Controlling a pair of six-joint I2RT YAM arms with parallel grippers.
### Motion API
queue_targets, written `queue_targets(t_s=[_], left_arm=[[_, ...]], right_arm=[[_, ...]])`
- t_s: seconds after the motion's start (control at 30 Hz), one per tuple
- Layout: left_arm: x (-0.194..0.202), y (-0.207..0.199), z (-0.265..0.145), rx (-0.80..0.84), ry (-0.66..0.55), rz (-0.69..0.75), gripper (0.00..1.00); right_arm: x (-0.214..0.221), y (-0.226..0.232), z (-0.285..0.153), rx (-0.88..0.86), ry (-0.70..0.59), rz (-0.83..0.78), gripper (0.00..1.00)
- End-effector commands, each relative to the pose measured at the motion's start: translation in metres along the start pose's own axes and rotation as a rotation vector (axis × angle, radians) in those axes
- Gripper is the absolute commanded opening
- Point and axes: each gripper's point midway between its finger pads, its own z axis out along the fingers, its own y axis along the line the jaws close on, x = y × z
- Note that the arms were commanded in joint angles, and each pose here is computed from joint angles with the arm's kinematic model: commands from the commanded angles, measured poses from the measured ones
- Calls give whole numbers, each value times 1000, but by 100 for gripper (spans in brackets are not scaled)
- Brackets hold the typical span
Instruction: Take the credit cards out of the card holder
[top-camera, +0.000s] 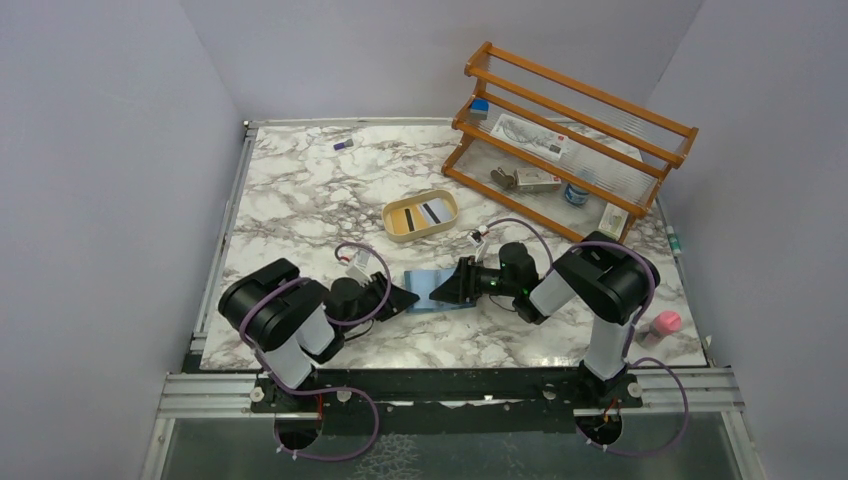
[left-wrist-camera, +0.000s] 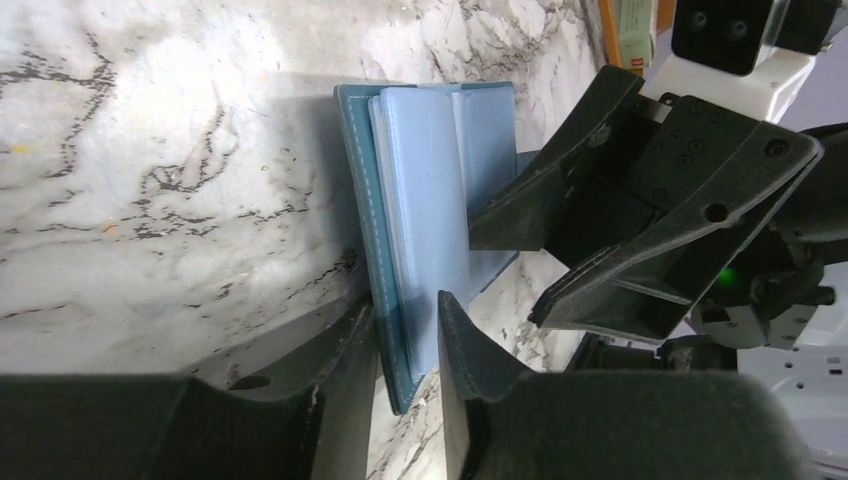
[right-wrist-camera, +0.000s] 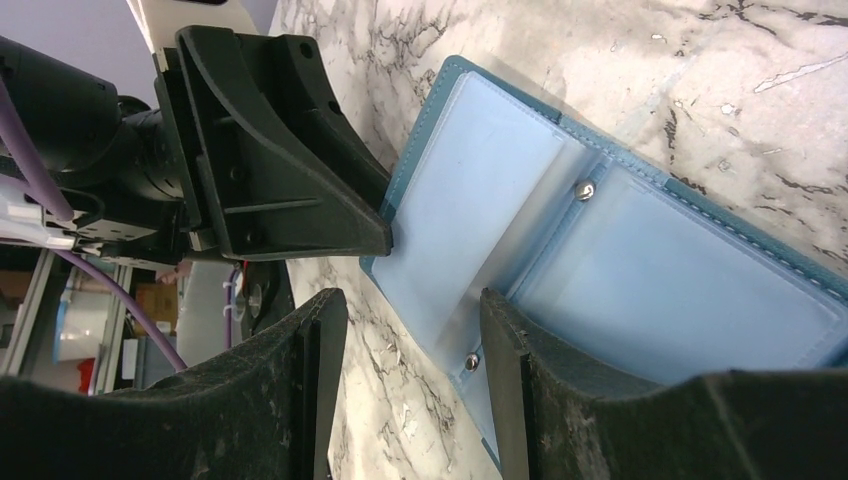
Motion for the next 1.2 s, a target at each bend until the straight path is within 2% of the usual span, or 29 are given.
queue_targets(t_s=[0.0, 0.17, 0.33, 0.57, 0.8, 0.87, 0.9, 1.17], left_arm=[[4, 7, -5, -6, -9, -18, 26], [6, 7, -11, 17, -21, -47, 25], [4, 7, -16, 36, -39, -59, 31], [-1, 10, -22, 30, -65, -58, 31], [-7, 7, -28, 45, -91, -57, 18], [-8, 5, -28, 54, -92, -55, 8], [-8, 4, -28, 59, -90, -53, 1], [-17, -16, -6, 114, -65, -11, 0]], right_arm=[[18, -6, -1, 2, 50, 20, 57], [20, -6, -2, 2, 55, 18, 57], [22, -7, -2, 3, 61, 17, 57], [22, -7, -2, 2, 66, 17, 57], [25, -9, -2, 3, 70, 23, 57], [25, -9, -2, 3, 71, 25, 57], [25, -9, -2, 0, 70, 25, 57], [20, -6, -3, 6, 56, 17, 59]])
